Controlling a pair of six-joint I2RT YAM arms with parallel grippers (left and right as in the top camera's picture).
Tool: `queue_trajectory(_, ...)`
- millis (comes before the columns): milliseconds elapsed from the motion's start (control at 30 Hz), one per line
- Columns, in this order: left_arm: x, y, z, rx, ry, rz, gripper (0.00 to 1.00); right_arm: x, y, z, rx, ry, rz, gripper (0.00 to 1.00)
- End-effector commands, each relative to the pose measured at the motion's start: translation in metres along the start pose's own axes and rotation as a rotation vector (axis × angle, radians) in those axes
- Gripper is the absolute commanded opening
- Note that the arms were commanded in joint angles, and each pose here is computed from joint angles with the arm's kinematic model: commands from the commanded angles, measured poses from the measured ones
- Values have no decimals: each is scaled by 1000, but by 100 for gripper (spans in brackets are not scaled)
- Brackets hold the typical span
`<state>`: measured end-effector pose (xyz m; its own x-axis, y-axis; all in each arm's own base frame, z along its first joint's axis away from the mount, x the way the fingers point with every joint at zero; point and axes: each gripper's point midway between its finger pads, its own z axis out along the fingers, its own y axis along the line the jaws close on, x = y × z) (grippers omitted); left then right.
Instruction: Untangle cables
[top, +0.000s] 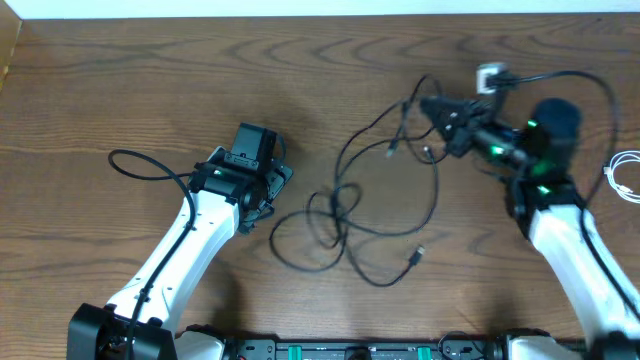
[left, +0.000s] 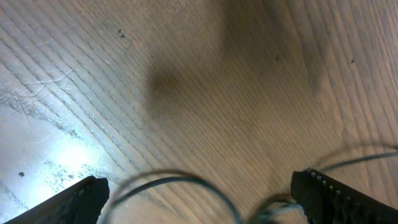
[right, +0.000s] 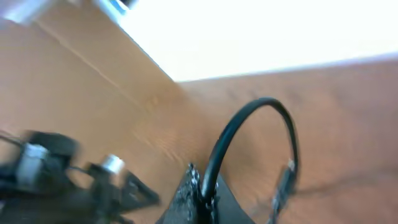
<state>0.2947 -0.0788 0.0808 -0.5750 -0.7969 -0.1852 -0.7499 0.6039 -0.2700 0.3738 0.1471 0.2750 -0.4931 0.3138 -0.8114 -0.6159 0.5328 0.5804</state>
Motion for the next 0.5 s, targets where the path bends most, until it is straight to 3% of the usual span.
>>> queue_trajectory(0,-4,-1,-4,6,-14,5,98,-28,31,-17,-15,-84,-48,1)
queue_trajectory(133,-4,-1,-4,6,-14,5,98,-40,21,-35,160,-153,-99,1)
queue_trajectory(267,-4,-3,-4,13,-17,4,98,-28,-23,-57,442,-149,-23,2)
queue_trajectory(300,-4,-3,-4,13,-17,4,99,-20,-31,-60,487,-128,4,5)
queue_trajectory(367,-4,-3,-4,13,-17,4,98,2,-43,-63,536,-58,64,23)
queue_trajectory(467,-4,-3,-4,13,-17,4,98,37,-49,-64,568,63,145,41)
